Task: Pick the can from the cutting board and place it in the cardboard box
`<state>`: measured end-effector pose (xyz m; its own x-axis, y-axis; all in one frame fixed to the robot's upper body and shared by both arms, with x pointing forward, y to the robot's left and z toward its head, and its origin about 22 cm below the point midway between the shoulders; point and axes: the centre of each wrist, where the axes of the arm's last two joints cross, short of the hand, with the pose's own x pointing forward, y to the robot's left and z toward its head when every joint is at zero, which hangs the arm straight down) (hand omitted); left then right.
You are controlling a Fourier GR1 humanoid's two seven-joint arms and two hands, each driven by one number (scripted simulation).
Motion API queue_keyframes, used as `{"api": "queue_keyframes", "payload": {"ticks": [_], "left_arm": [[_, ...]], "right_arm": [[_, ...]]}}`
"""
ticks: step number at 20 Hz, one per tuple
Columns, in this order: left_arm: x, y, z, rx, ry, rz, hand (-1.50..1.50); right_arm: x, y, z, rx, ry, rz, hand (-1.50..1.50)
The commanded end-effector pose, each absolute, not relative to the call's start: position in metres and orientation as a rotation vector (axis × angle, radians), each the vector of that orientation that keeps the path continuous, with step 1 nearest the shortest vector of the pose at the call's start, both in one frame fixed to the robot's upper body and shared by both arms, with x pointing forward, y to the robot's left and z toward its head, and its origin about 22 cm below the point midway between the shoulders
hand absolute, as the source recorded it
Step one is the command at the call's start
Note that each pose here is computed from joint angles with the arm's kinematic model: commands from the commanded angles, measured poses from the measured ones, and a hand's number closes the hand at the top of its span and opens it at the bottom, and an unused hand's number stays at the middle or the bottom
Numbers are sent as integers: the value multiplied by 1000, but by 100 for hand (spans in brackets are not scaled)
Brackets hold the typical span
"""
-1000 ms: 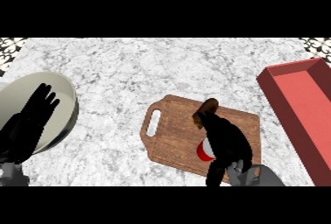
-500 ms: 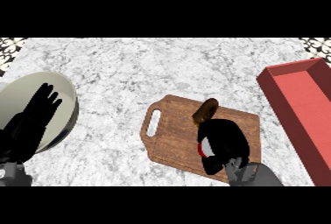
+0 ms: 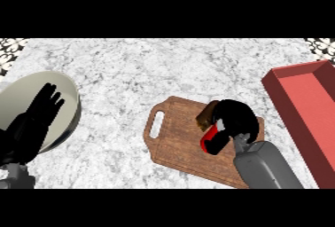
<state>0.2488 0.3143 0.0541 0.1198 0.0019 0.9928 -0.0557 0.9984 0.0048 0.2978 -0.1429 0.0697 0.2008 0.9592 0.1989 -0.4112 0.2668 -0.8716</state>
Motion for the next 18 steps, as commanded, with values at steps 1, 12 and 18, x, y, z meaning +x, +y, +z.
{"api": "queue_keyframes", "payload": {"ticks": [1, 12, 18], "left_arm": [[245, 307, 51, 45, -1451, 35, 0], [243, 323, 66, 59, -1442, 27, 0], [246, 305, 56, 59, -1439, 47, 0]], "right_arm": [[328, -174, 59, -858, -805, 934, 150], [326, -136, 129, -1115, -1009, 879, 150], [313, -126, 206, -1301, -1162, 729, 150]]}}
